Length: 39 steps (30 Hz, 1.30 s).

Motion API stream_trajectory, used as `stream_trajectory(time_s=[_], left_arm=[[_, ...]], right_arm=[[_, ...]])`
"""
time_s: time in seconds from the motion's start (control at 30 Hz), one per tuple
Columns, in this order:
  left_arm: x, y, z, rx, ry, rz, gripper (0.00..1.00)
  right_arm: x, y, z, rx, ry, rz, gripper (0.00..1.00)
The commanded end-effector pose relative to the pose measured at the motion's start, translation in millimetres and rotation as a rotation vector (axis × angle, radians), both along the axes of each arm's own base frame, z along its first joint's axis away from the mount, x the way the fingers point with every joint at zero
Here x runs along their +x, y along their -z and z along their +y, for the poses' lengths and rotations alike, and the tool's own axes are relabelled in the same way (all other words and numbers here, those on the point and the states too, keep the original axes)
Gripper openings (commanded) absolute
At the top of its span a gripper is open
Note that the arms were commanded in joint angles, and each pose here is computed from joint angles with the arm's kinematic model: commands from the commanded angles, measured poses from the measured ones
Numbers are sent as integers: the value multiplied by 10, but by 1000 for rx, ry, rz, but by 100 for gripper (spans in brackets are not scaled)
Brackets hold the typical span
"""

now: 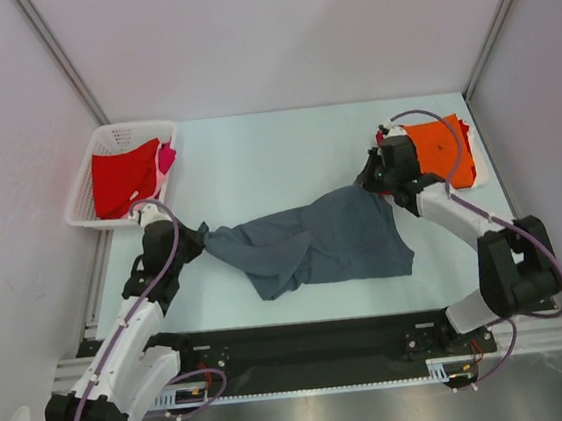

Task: Fold and stack the t-shirts
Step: Flatten the tshirt out

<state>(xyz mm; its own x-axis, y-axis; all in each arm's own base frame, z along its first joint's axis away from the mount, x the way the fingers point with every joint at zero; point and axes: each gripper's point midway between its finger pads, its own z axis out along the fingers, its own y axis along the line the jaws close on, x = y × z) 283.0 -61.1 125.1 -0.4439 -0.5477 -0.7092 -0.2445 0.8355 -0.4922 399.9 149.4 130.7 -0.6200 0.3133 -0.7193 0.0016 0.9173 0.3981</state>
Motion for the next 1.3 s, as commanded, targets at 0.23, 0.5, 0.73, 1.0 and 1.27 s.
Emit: stream_trajectory(time_s=[0.23,0.5,0.73,1.0,1.27], left_arm=[[90,-306,-27,-31,6,-88,0],[-37,-266,133,-1,-66,-77,1],[-260,-469,546,21,-288,-92,1],[-267,-747,483,39,-202,-179,89],[-200,-472,-369,111,148,-38,95]], right_arm=[[-842,-212,-48,79,-92,-35,0],[-1514,-569,-176,170,-119,-155,0],[-2100,-1265,-524,243,-26,-394,0],[-2479,-1163,-626,401,57,-359,0],[-2347,-812,-473,432,62,-199,0]])
